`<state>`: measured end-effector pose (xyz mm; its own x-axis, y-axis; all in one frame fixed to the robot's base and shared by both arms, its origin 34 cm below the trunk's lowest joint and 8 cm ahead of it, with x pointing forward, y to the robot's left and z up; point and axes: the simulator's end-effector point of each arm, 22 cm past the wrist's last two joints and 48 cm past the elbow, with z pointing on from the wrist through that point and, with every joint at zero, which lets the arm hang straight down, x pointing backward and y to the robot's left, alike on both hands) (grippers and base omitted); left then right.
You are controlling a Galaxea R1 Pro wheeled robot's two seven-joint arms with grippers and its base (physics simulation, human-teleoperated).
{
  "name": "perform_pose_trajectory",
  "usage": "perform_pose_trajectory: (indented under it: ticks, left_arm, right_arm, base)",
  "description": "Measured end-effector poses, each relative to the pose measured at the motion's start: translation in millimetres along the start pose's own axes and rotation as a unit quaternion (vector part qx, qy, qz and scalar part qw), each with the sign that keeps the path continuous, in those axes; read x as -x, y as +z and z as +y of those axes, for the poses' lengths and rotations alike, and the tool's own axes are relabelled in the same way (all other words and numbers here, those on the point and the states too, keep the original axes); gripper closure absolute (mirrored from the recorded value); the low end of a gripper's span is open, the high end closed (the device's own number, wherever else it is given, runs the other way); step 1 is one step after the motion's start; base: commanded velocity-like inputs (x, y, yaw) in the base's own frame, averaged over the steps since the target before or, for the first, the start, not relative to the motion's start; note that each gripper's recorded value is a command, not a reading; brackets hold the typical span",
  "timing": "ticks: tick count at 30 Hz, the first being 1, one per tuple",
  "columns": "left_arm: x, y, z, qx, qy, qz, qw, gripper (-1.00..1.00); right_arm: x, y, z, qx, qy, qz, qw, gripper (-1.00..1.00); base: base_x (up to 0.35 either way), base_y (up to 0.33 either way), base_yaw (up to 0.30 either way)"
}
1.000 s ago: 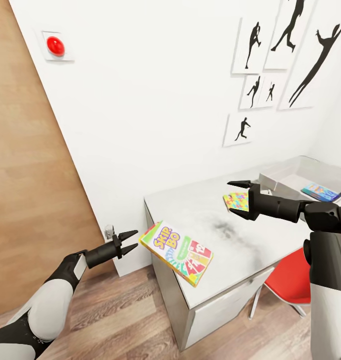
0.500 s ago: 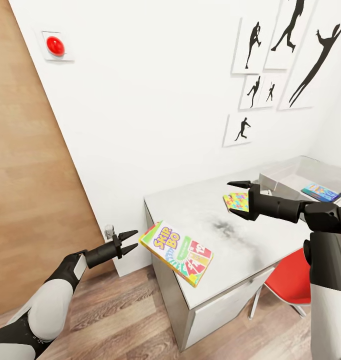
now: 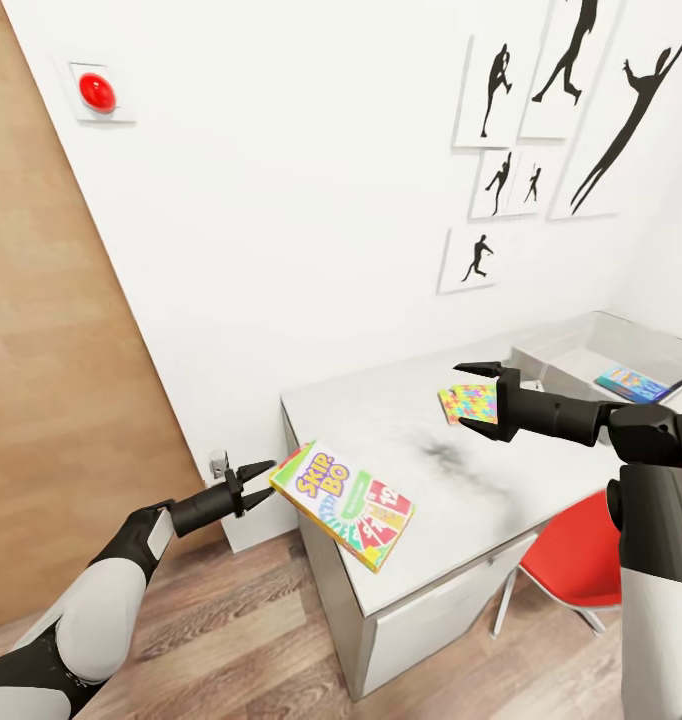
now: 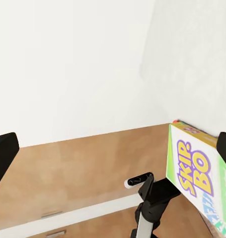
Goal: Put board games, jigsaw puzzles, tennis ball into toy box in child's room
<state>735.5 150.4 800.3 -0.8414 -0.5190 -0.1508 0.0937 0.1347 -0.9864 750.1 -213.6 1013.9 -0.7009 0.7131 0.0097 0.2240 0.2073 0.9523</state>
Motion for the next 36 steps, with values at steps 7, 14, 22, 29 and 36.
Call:
perform_pose_trajectory:
  ticks: [7,14,22,29,36]
  left_arm:
    - [0.2,-0.1,-0.2,0.0,0.0,0.0,1.0,-1.0]
    - [0.2,0.0,-0.2,0.0,0.0,0.0,1.0,-1.0]
    - [0.6,-0.6,0.0,0.0,-0.001,-0.001,1.0,-1.0]
    - [0.5,-0.6,0.0,0.0,-0.001,-0.001,1.0,-1.0]
    - [0.7,-0.7,0.0,0.0,-0.001,-0.001,1.0,-1.0]
  right_arm:
    - [0.1,0.0,-0.1,0.0,0.0,0.0,1.0,-1.0]
    - [-0.2,0.2,-0.5,-0.001,0.0,0.0,1.0,-1.0]
    - [-0.3,0.3,-0.6,-0.001,0.0,0.0,1.0,-1.0]
    - [-0.2,0.3,-0.3,-0.001,0.0,0.0,1.0,-1.0]
    - [-0.1,0.2,-0.2,-0.001,0.0,0.0,1.0,-1.0]
  base:
    - [-0.003,-0.025,0.0]
    - [0.0,-0.003,0.0]
    - [0.0,0.0,0.0]
    - [0.0,0.0,0.0]
    - [0.0,0.0,0.0]
